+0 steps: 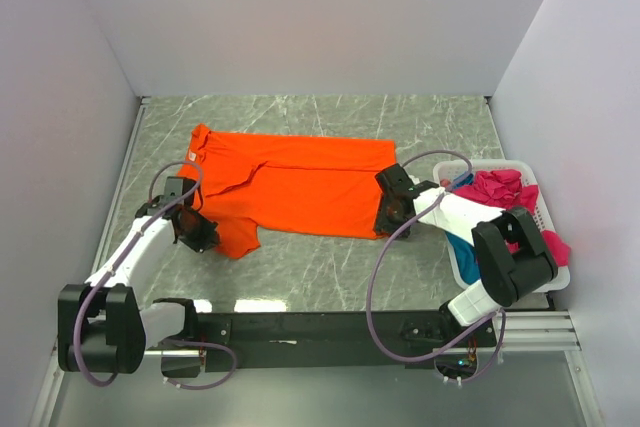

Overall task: Fold and stack the t-shirts
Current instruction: Fold the tshirt

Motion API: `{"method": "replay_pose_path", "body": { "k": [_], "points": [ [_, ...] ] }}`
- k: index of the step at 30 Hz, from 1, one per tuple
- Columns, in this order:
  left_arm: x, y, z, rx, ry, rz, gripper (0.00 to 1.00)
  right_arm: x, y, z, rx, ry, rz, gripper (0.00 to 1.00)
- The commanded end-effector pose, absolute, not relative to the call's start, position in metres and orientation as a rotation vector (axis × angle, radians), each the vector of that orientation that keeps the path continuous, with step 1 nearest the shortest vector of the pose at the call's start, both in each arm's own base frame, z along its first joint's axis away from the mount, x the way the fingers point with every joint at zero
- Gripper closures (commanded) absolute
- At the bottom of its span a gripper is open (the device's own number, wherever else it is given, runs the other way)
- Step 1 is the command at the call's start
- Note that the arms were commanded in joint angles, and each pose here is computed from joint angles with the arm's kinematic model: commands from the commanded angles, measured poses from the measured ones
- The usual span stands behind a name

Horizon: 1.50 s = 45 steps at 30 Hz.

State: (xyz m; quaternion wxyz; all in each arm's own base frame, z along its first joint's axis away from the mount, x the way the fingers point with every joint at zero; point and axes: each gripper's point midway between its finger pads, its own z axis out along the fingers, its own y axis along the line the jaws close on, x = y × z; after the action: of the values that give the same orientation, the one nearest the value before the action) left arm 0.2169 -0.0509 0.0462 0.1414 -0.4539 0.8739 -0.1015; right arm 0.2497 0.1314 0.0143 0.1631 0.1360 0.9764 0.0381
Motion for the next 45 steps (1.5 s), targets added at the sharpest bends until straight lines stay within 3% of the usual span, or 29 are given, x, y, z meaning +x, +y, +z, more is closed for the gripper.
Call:
{"method": "replay_pose_path", "body": {
  "k": [1, 5, 6, 9, 14, 21, 45],
  "points": [
    [0.236, -0.053, 0.069, -1.236, 2.461, -0.360, 0.99, 0.261, 0.132, 0.015, 0.422, 2.743, 0.103, 0.54],
    [0.239, -0.059, 0.077, -1.213, 2.454, -0.414, 0.99, 0.258, 0.130, 0.016, 0.431, 2.745, 0.096, 0.65],
    [0.241, -0.059, 0.080, -1.205, 2.443, -0.427, 0.99, 0.257, 0.129, 0.019, 0.431, 2.742, 0.096, 0.74],
    [0.247, -0.059, 0.085, -1.211, 2.412, -0.437, 0.99, 0.261, 0.131, 0.026, 0.402, 2.729, 0.107, 0.85],
    [0.263, -0.069, 0.094, -1.192, 2.411, -0.523, 0.99, 0.272, 0.145, 0.037, 0.352, 2.736, 0.173, 0.94],
    [0.288, -0.072, 0.115, -1.165, 2.369, -0.586, 0.99, 0.290, 0.148, 0.054, 0.299, 2.723, 0.136, 0.99],
    [0.384, -0.037, 0.201, -1.021, 2.104, -0.624, 0.99, 0.368, 0.141, 0.107, 0.293, 2.628, 0.121, 0.99]
  ]
}}
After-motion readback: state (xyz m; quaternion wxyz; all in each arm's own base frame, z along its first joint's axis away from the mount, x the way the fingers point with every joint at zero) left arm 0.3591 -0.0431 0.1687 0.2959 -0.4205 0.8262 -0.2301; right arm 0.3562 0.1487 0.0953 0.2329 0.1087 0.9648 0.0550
